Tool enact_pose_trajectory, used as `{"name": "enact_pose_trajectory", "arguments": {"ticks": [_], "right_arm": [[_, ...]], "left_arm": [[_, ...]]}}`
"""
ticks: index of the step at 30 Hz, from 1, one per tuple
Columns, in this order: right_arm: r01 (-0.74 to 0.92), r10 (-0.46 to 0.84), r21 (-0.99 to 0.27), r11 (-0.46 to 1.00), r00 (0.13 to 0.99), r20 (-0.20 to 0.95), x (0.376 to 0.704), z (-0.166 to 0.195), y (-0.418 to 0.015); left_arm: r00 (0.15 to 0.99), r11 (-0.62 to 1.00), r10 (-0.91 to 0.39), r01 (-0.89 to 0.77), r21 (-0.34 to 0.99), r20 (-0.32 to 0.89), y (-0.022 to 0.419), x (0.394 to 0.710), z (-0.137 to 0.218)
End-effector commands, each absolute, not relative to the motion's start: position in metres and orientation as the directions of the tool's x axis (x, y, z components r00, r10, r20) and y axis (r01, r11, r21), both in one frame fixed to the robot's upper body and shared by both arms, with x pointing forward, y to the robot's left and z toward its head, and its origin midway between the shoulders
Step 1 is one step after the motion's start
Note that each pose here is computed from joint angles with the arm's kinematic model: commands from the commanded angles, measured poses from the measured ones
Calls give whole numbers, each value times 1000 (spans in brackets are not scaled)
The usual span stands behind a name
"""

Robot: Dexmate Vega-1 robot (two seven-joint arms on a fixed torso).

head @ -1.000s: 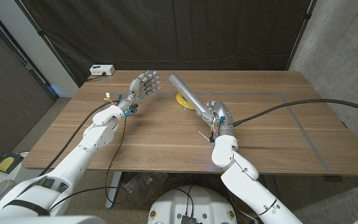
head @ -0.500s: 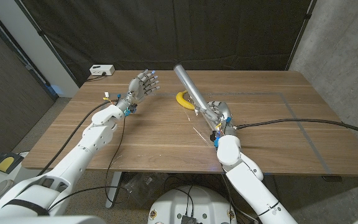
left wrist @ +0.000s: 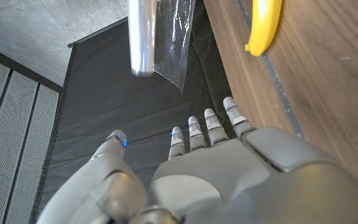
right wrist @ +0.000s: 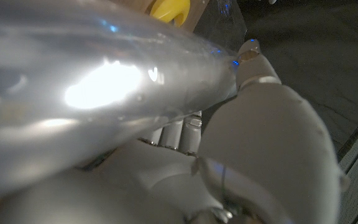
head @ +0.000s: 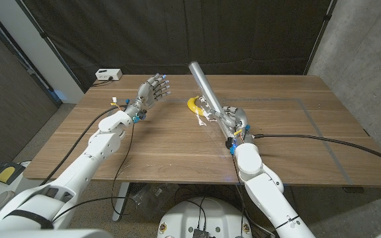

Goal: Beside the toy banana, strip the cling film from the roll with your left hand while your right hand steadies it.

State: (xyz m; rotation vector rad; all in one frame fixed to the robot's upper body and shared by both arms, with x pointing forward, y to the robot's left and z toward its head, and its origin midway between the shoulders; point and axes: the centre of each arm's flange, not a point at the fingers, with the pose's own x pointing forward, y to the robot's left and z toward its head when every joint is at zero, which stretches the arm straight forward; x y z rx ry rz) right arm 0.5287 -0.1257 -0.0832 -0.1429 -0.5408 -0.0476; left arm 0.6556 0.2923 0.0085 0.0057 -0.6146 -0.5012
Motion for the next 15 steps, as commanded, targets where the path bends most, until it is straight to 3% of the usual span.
{"name": "enact_pose_trajectory", "arguments": {"ticks": [1, 15], "right_arm": [[-57, 56, -16, 998, 842, 536, 537, -77, -131], [-262, 146, 128, 956, 810, 568, 544, -75, -130]], "left_arm": [[703, 882, -448, 447, 146, 553, 290, 658, 8], [696, 877, -461, 451, 165, 551, 284, 662, 9]]}}
